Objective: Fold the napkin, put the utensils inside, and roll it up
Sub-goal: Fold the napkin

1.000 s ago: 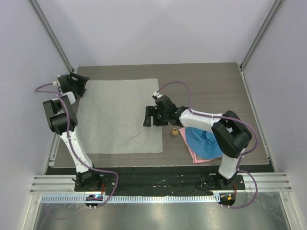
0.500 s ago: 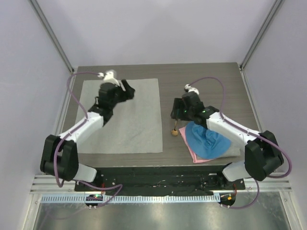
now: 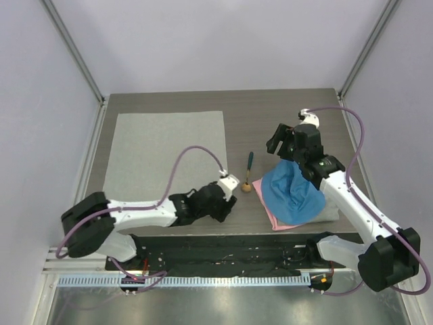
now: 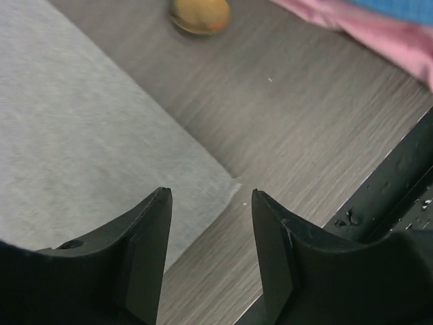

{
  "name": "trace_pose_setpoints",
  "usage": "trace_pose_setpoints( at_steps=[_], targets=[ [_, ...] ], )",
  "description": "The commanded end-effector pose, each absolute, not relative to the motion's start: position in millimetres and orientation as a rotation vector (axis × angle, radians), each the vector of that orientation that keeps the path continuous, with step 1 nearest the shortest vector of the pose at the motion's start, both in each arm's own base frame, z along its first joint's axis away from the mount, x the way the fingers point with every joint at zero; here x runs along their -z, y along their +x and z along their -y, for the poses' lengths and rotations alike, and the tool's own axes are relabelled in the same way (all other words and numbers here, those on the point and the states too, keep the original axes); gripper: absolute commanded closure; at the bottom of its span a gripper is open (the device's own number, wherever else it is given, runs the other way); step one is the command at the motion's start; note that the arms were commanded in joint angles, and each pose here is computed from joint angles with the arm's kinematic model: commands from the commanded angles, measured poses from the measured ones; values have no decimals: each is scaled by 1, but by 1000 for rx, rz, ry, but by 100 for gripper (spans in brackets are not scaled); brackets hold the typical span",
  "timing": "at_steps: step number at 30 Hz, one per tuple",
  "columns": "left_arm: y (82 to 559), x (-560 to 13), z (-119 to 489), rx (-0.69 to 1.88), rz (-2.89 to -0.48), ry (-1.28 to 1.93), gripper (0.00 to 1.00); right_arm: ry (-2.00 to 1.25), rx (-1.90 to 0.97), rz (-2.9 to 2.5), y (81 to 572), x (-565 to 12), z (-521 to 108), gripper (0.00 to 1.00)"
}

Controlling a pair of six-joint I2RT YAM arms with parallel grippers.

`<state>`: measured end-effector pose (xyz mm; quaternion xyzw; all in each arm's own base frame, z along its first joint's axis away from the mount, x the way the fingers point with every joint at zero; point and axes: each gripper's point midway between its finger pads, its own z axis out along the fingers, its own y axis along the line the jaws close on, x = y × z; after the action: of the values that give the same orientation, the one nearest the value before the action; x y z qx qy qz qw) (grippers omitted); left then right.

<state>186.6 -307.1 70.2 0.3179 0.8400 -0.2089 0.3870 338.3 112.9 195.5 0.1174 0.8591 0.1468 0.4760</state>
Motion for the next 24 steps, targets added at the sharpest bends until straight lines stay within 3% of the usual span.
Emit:
trace_pose_setpoints(
  at_steps=[1,24],
  targets=[
    [170,-48,325,393,-2153,992,46,261,-442,-2063,332,-207,-122,22],
    [177,-30,346,202,-2095,1060,49,248,-477,-2094,324,-191,-126,22]
  ],
)
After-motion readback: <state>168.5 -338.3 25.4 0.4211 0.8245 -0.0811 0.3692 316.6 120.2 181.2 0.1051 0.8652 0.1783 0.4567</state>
